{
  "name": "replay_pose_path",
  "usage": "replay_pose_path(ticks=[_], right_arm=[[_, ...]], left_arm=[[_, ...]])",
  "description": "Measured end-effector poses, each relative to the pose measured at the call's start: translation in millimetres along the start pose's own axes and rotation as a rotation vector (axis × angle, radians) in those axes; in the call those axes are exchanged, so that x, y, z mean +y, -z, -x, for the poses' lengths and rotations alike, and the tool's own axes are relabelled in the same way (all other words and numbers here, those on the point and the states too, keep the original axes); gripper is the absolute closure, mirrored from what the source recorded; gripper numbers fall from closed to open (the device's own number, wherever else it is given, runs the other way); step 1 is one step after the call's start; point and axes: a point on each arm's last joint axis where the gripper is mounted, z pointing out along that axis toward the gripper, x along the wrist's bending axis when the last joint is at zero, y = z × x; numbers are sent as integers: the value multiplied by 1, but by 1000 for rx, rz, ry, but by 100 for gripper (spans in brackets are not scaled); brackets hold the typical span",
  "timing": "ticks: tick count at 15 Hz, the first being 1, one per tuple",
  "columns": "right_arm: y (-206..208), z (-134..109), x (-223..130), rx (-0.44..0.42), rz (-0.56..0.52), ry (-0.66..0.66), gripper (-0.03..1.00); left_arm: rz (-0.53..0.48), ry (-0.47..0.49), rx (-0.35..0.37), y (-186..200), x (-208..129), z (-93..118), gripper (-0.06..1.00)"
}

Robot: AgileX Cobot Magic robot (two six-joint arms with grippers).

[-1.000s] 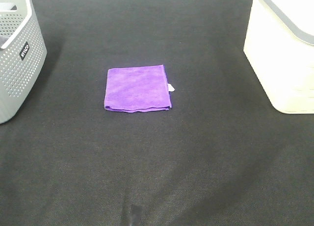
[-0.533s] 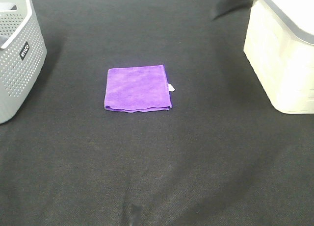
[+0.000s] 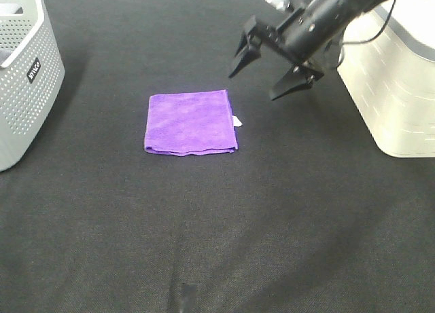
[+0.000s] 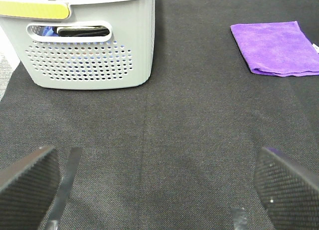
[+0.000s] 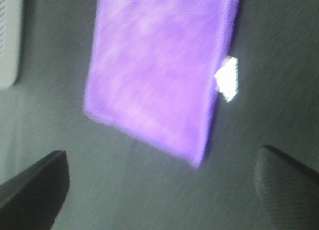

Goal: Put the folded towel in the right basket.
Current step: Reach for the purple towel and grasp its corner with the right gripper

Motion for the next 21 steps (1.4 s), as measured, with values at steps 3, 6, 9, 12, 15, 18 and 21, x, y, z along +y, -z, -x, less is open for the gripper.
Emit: replay_pose_path(ticks=[3, 6, 9, 12, 15, 18, 21], right_arm=[[-16, 10, 13, -7, 37, 18, 5], [-50, 25, 16, -14, 11, 18, 6], [-68, 38, 11, -25, -24, 3, 7], [-72, 39, 11, -20, -28, -1, 8], [-74, 36, 10, -22, -28, 8, 8], [-92, 16, 7, -24, -20, 50, 10], [-125, -19, -5, 33, -26, 72, 13]], left_arm=[[0, 0, 0, 0, 0, 0, -4], [0, 0, 0, 0, 0, 0, -4], [0, 0, 0, 0, 0, 0, -4], [0, 0, 0, 0, 0, 0, -4], [0, 0, 0, 0, 0, 0, -4], [0, 0, 0, 0, 0, 0, -4], [0, 0, 0, 0, 0, 0, -4]])
